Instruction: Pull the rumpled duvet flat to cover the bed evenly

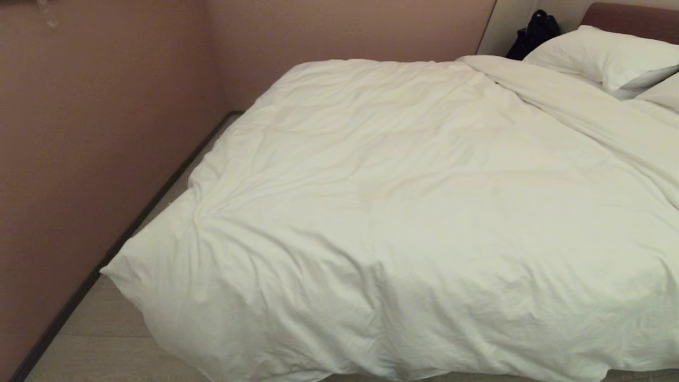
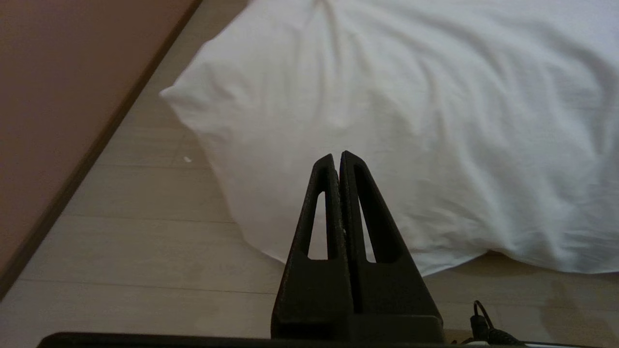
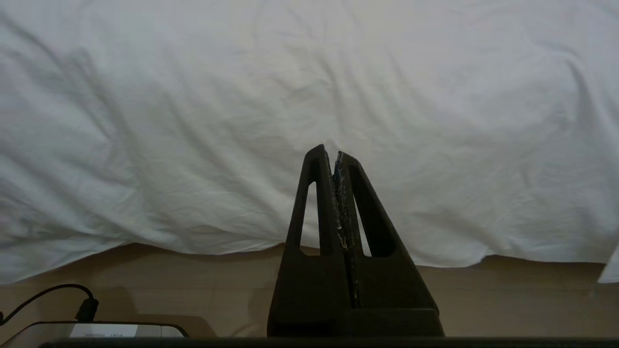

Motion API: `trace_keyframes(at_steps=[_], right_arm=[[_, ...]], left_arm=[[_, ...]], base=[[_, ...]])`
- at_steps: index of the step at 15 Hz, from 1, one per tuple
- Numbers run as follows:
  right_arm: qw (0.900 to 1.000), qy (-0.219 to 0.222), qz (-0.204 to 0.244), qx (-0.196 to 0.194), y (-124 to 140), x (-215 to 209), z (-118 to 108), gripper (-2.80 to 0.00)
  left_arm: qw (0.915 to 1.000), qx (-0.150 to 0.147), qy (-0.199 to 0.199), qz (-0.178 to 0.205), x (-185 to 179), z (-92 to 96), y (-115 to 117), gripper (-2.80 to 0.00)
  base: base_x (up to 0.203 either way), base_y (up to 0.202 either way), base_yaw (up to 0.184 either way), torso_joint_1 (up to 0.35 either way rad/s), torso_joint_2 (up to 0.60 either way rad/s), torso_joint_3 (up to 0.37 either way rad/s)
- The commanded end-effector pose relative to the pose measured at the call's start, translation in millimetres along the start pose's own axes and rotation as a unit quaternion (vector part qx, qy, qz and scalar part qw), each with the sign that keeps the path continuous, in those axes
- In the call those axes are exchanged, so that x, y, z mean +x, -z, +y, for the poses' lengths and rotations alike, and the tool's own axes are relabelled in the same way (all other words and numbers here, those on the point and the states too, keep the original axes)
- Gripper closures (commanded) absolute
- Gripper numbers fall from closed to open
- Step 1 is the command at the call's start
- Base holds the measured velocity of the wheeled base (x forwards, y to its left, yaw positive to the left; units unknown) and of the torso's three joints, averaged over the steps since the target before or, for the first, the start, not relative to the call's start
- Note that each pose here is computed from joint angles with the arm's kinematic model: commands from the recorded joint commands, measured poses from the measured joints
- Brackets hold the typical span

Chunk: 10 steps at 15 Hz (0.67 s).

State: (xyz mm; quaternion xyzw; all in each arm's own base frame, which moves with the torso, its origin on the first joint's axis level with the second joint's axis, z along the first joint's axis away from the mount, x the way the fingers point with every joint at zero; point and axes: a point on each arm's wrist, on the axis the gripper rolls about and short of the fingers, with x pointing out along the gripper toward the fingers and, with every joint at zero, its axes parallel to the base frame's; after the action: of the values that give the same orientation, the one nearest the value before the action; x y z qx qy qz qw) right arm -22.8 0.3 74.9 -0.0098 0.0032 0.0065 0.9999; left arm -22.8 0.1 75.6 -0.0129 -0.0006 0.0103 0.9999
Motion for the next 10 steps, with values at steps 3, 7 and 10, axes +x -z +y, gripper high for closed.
trace_keyframes(at_steps=[3, 7, 10], right_arm=[[1.0, 0.0, 0.0, 0.0, 0.0, 0.0, 0.0, 0.0], [1.0, 0.0, 0.0, 0.0, 0.0, 0.0, 0.0, 0.0], [1.0, 0.0, 0.0, 0.0, 0.0, 0.0, 0.0, 0.0]], left_arm=[[1.0, 0.0, 0.0, 0.0, 0.0, 0.0, 0.0, 0.0], [1.0, 0.001, 0.0, 0.0, 0.0, 0.0, 0.0, 0.0], [1.0, 0.001, 0.0, 0.0, 0.0, 0.0, 0.0, 0.0]], base=[[0.0, 0.197, 0.0, 0.002, 0.0, 0.0], [0.0, 0.197, 0.0, 0.002, 0.0, 0.001], [0.0, 0.194, 0.0, 0.0, 0.0, 0.002]])
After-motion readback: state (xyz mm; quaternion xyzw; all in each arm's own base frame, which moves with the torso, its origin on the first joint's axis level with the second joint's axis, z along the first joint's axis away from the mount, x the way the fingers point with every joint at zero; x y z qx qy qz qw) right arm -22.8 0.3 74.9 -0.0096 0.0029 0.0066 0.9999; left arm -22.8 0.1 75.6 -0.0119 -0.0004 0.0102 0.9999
